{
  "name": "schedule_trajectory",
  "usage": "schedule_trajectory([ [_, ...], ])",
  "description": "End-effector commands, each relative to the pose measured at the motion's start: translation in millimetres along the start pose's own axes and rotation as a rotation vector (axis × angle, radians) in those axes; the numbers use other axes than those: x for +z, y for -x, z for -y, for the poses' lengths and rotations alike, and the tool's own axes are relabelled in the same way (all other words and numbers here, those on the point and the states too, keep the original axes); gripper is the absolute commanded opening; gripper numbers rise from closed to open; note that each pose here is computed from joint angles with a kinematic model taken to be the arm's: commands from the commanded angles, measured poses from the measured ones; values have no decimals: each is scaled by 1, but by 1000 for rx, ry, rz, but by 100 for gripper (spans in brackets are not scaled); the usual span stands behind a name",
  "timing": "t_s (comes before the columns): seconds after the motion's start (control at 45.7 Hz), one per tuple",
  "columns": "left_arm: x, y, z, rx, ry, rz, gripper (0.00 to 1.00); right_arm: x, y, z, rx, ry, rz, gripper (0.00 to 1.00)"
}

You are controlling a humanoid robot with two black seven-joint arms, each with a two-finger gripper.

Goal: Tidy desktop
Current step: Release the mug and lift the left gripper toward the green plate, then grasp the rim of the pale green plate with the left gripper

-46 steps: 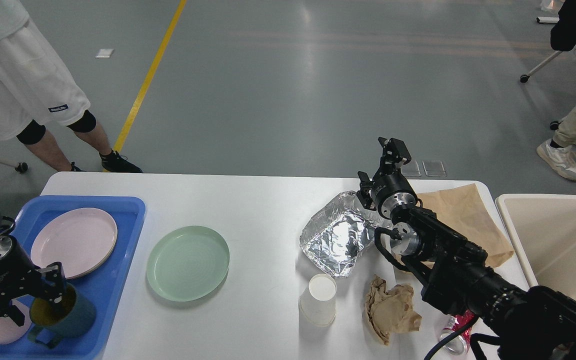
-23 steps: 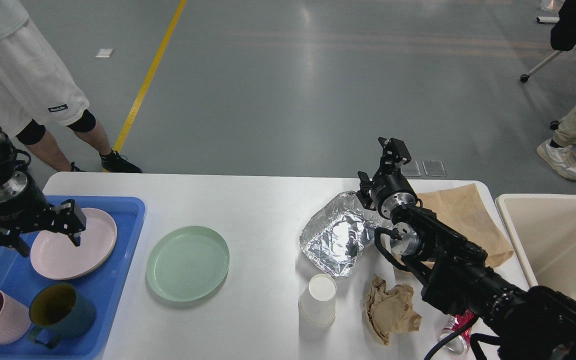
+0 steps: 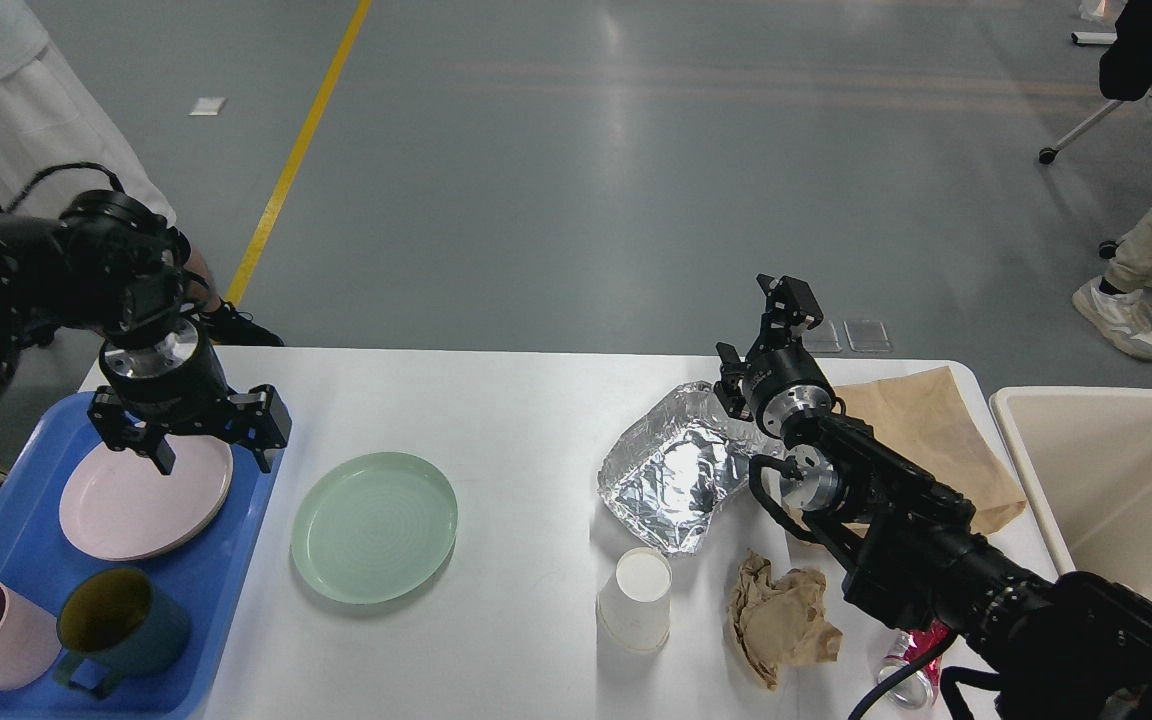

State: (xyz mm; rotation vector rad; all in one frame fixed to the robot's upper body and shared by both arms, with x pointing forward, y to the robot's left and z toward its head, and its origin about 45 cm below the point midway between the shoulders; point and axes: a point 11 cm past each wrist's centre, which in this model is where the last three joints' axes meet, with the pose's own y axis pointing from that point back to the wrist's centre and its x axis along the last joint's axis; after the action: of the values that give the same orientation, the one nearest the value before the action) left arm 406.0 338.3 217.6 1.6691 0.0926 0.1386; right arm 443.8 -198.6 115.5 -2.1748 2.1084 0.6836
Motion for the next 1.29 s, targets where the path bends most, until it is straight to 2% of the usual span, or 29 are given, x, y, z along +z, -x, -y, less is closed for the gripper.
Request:
schedule_trajectory([
  [0.0,13,4,33,71,6,39,94,0,0,0,0,0,1,100],
  [0.153,22,9,58,127,34,44,94,0,0,0,0,0,-1,100],
  [0.284,28,13,64,119,40,55,95,0,0,0,0,0,1,100],
  [0.415,36,27,85,82,30,84,95,0,0,0,0,0,1,100],
  [0.809,30,30,111,96,-25,21,94,0,0,0,0,0,1,100],
  [1.268,33,33,127,135,24,-29,94,0,0,0,0,0,1,100],
])
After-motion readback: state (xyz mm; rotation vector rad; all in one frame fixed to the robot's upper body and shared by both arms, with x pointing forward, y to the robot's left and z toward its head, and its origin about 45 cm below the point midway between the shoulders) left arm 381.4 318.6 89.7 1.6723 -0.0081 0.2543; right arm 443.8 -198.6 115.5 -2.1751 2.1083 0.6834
